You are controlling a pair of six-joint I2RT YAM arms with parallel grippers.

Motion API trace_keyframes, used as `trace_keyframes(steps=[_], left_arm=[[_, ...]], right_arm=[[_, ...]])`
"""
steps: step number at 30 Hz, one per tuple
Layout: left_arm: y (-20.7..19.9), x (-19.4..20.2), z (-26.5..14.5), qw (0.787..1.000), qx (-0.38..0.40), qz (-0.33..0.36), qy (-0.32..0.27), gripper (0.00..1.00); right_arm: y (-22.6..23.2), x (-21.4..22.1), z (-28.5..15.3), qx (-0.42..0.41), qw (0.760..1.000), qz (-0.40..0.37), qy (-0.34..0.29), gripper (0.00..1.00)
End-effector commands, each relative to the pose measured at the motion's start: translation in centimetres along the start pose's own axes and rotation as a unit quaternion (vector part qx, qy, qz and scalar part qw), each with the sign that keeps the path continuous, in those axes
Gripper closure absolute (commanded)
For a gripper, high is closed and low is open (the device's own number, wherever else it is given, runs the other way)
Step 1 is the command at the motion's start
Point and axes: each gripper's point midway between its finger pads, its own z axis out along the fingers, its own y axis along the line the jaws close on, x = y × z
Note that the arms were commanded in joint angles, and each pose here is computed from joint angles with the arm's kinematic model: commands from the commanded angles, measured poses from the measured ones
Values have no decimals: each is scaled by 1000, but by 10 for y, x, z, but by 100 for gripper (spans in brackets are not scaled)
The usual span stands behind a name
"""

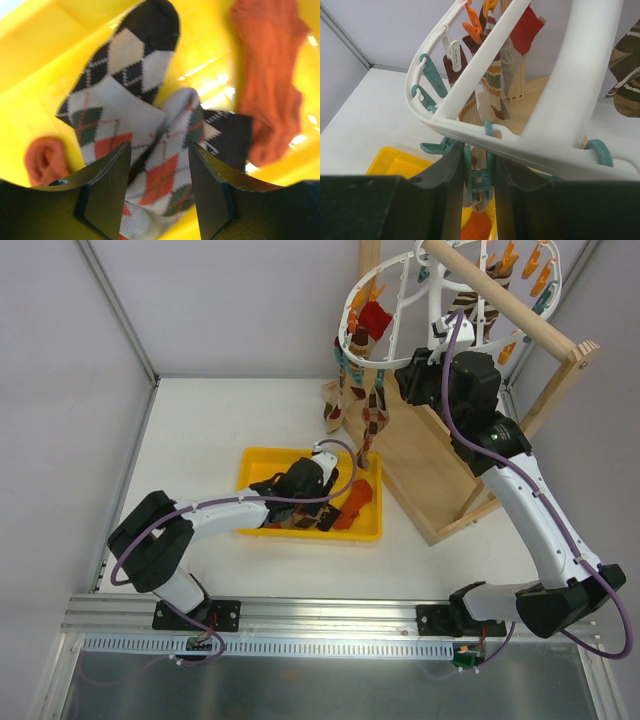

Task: Clip the socks to the hanger
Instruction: Pick up the sock from the bin.

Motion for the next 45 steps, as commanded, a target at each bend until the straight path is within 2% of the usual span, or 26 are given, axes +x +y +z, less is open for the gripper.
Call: trace_keyframes(steps=[1, 7, 16, 25, 32, 33, 36, 37, 40, 41, 45], left_arm=[[17, -11, 4, 997, -52, 55, 4, 50], [31, -15, 13, 991, -99, 89, 16, 52], [25, 6, 19, 990, -77, 102, 53, 55], [16, 15, 20, 992, -52, 97, 61, 45], [16, 20, 27, 991, -56, 99, 75, 45], [15, 20, 27, 991, -53, 98, 74, 46], [12, 21, 28, 992, -50, 90, 75, 65], [14, 21, 28, 992, -54, 87, 75, 80], [18, 20, 28, 991, -69, 83, 74, 96], [20, 16, 25, 992, -74, 78, 67, 100], [23, -7, 9, 995, -73, 58, 29, 100]], right_arm=[[-6, 39, 2, 10, 998, -5, 65, 99], [-6, 36, 0, 11, 998, -9, 62, 99], [-9, 37, 2, 15, 998, -9, 63, 99], [-8, 38, 3, 12, 998, -7, 65, 99], [-9, 37, 3, 14, 998, -7, 64, 99], [-9, 38, 3, 13, 998, -7, 65, 99], [-9, 37, 3, 14, 998, -7, 63, 99], [-9, 38, 4, 13, 998, -7, 65, 99], [-7, 38, 5, 10, 998, -6, 65, 99], [-7, 38, 5, 10, 998, -6, 66, 99], [-4, 37, 6, 4, 998, 0, 63, 99]])
